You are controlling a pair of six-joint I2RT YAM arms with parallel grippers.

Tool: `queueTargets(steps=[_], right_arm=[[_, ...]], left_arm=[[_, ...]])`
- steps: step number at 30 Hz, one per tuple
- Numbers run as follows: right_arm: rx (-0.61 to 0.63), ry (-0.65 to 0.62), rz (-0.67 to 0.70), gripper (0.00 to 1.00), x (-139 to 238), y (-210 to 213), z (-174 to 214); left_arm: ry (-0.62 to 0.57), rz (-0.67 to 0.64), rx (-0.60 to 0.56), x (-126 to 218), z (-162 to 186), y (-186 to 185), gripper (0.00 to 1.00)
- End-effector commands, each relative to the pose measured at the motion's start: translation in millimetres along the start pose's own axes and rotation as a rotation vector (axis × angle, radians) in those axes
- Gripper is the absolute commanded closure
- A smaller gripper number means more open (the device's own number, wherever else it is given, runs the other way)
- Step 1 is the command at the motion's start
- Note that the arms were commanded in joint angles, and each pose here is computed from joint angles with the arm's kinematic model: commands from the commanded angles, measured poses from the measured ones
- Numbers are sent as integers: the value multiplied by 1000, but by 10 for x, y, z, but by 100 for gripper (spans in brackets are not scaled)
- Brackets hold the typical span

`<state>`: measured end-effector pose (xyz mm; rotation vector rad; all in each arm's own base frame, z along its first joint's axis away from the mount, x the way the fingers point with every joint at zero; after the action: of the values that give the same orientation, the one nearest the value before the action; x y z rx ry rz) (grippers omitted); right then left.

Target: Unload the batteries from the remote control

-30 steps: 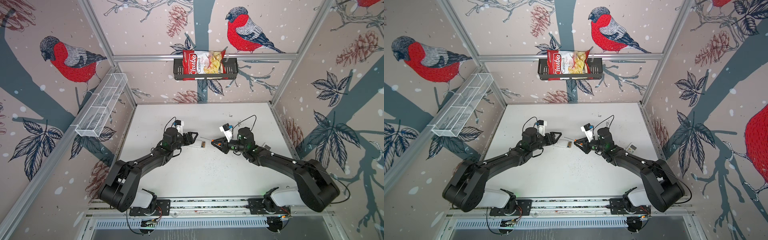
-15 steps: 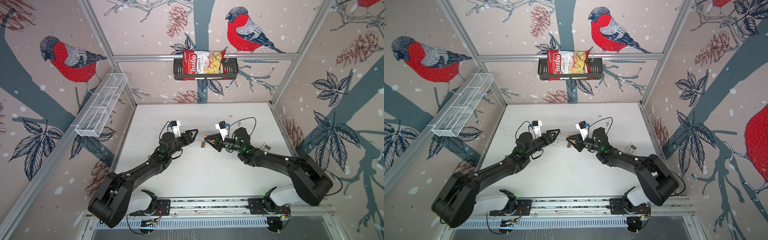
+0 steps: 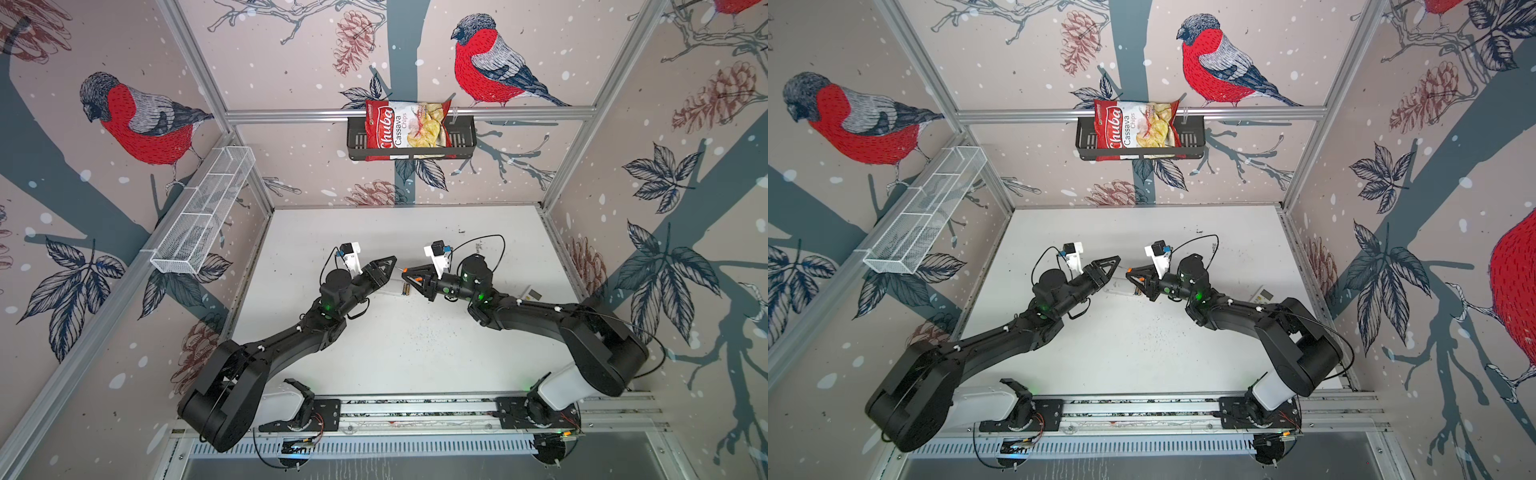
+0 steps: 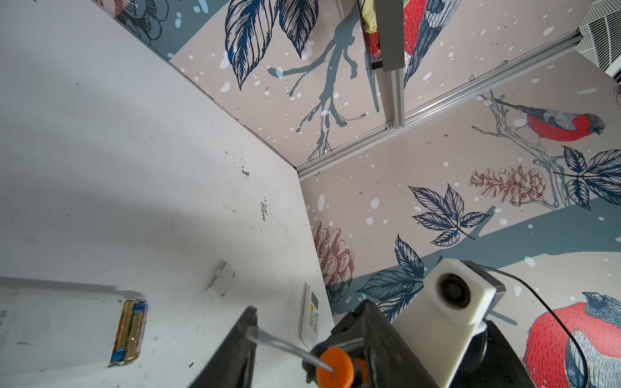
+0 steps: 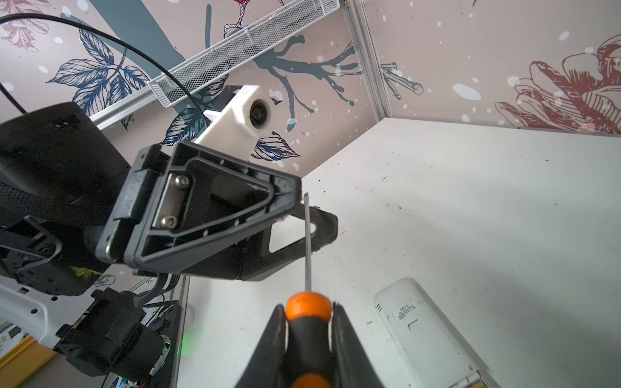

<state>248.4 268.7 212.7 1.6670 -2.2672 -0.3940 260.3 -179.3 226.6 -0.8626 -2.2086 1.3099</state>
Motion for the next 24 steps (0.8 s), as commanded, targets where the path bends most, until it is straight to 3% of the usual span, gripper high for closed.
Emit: queueTargets(steps=[1, 10, 24], right_arm=[[21, -66, -47, 100, -17, 48, -90], [16, -70, -62, 100, -62, 24, -37], [31, -89, -83, 100, -112, 36, 15]], left_arm=[[-61, 53, 41, -9, -38, -33, 56], [-115, 41, 68, 11, -59, -13, 79], [-122, 45, 90, -39, -49, 14, 84]])
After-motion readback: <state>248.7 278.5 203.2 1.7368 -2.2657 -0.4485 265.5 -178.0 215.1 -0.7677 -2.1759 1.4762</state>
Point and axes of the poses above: each gripper's point midway between its finger pads, its own x axis back along the fingers, its own y axis along the line the jaws close on, z = x × y, the point moved 9 cm from there along x, back along the fingers
